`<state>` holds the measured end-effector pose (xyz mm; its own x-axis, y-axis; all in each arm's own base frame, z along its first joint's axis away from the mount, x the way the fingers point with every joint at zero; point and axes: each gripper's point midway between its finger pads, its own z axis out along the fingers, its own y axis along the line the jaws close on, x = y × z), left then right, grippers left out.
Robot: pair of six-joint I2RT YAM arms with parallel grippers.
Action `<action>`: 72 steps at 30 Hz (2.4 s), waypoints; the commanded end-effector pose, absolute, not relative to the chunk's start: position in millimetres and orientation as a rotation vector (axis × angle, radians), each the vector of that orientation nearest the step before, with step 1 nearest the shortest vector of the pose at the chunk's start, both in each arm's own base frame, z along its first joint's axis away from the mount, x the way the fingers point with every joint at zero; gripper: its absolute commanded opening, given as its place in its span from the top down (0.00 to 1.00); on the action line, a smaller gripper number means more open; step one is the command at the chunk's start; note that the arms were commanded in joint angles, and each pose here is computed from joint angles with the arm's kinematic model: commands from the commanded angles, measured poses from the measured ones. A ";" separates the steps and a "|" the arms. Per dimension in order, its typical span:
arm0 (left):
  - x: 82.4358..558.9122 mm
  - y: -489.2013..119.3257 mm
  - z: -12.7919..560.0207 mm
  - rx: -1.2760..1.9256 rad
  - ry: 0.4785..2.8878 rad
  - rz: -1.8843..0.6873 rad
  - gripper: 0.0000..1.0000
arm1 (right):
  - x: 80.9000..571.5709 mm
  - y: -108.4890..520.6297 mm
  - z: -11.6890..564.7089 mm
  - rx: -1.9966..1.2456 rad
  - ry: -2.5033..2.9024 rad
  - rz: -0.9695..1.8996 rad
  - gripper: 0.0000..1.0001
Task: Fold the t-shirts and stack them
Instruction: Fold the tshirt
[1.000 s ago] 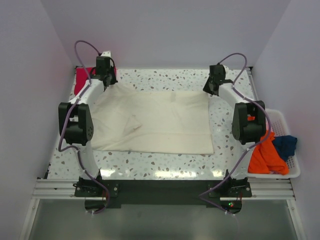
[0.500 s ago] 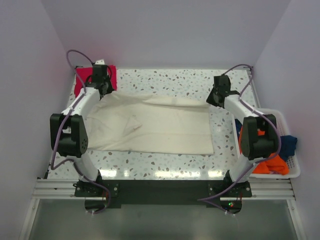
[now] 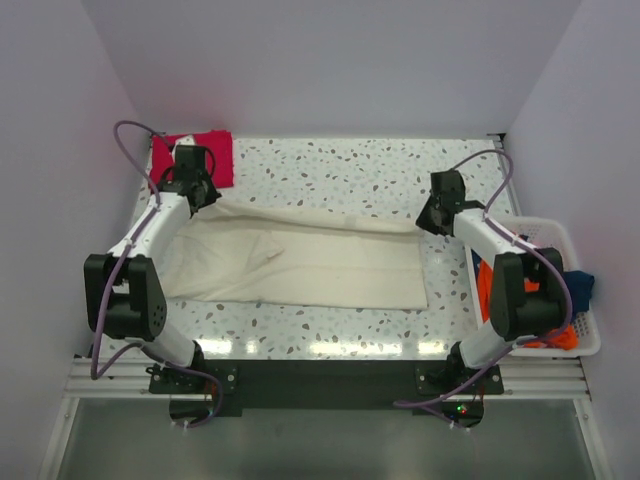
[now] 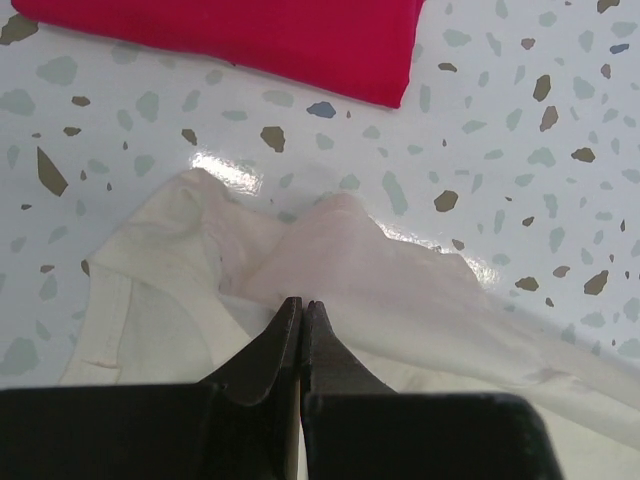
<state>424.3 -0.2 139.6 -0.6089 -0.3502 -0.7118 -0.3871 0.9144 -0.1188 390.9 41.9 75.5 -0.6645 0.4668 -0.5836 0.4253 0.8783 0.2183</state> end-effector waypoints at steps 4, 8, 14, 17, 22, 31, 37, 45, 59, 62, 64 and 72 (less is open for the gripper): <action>407.7 12.1 144.7 -0.591 2.260 0.068 1.00 | 377.2 38.8 84.6 0.660 2.368 0.091 1.00; 401.9 11.7 136.2 -0.602 2.274 0.047 1.00 | 371.4 37.8 83.0 0.664 2.369 0.092 1.00; 393.8 9.1 123.8 -0.606 2.310 0.024 1.00 | 362.9 36.4 78.4 0.673 2.380 0.087 1.00; 389.8 6.8 118.0 -0.602 2.327 0.009 1.00 | 358.4 37.2 77.2 0.672 2.386 0.092 1.00; 383.4 4.5 108.7 -0.605 2.354 -0.010 1.00 | 350.1 36.8 77.1 0.673 2.390 0.095 1.00; 377.1 3.6 105.7 -0.609 2.370 -0.025 1.00 | 339.9 37.2 76.5 0.673 2.399 0.104 1.00; 372.0 8.3 109.3 -0.609 2.364 -0.016 1.00 | 339.5 35.9 87.3 0.665 2.379 0.103 1.00; 361.5 5.0 99.9 -0.608 2.386 -0.034 1.00 | 329.3 37.0 74.8 0.674 2.408 0.108 1.00; 338.7 -2.8 68.4 -0.668 2.439 -0.077 1.00 | 316.0 44.8 45.6 0.691 2.463 0.153 1.00; 336.9 -2.7 68.4 -0.675 2.439 -0.077 1.00 | 314.9 45.2 45.2 0.690 2.463 0.158 0.94; 334.9 -2.3 69.3 -0.679 2.435 -0.075 1.00 | 315.5 45.0 47.3 0.687 2.457 0.158 0.90; 324.9 4.0 63.9 -0.710 2.437 -0.074 0.97 | 314.7 45.7 60.4 0.671 2.436 0.175 0.65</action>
